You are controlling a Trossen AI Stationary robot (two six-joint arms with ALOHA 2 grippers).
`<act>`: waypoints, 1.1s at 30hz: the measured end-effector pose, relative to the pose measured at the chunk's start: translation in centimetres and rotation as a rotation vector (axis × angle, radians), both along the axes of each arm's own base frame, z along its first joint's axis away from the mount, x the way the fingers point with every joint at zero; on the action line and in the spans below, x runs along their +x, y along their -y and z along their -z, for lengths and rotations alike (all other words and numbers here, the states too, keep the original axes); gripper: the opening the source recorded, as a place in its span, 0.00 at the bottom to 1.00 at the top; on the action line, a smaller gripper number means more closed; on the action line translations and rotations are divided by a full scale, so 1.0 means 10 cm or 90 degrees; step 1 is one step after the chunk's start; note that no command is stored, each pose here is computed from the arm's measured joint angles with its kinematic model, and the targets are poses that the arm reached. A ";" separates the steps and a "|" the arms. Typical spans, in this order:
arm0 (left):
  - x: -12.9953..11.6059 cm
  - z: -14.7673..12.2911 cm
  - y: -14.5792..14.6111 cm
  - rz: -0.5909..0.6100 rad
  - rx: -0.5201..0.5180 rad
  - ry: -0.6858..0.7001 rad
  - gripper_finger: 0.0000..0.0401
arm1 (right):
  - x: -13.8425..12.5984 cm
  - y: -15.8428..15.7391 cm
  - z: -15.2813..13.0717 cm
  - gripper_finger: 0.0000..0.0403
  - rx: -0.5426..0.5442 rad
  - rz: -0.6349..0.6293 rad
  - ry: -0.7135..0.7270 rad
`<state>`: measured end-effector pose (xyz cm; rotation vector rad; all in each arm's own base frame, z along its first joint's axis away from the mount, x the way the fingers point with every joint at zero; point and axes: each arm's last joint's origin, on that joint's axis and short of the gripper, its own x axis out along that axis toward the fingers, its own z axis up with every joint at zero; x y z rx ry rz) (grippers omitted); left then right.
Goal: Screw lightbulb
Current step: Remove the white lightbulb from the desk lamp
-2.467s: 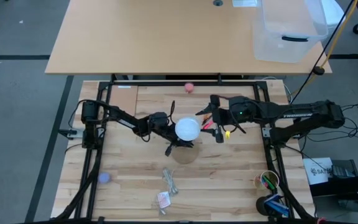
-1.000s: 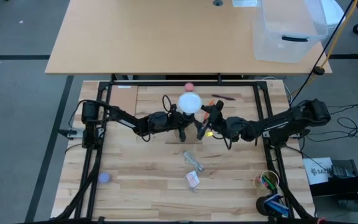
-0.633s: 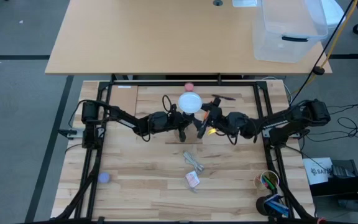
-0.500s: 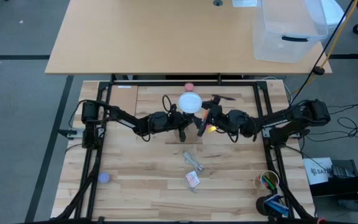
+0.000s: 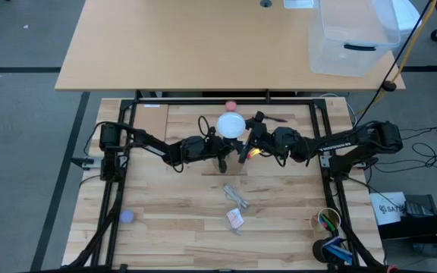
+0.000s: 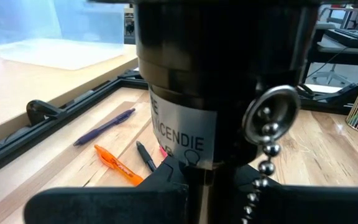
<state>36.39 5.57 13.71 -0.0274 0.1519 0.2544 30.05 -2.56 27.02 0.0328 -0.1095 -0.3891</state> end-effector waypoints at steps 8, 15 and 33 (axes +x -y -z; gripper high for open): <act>0.00 0.00 0.00 0.012 0.000 0.000 0.06 | 0.01 0.02 0.02 0.63 0.000 0.003 -0.011; 0.00 0.00 0.00 0.024 -0.001 0.000 0.06 | 0.04 0.03 0.08 0.47 -0.001 0.001 -0.024; -0.01 0.01 -0.03 0.128 0.001 -0.009 0.06 | 0.06 0.01 0.11 0.42 -0.030 -0.041 -0.057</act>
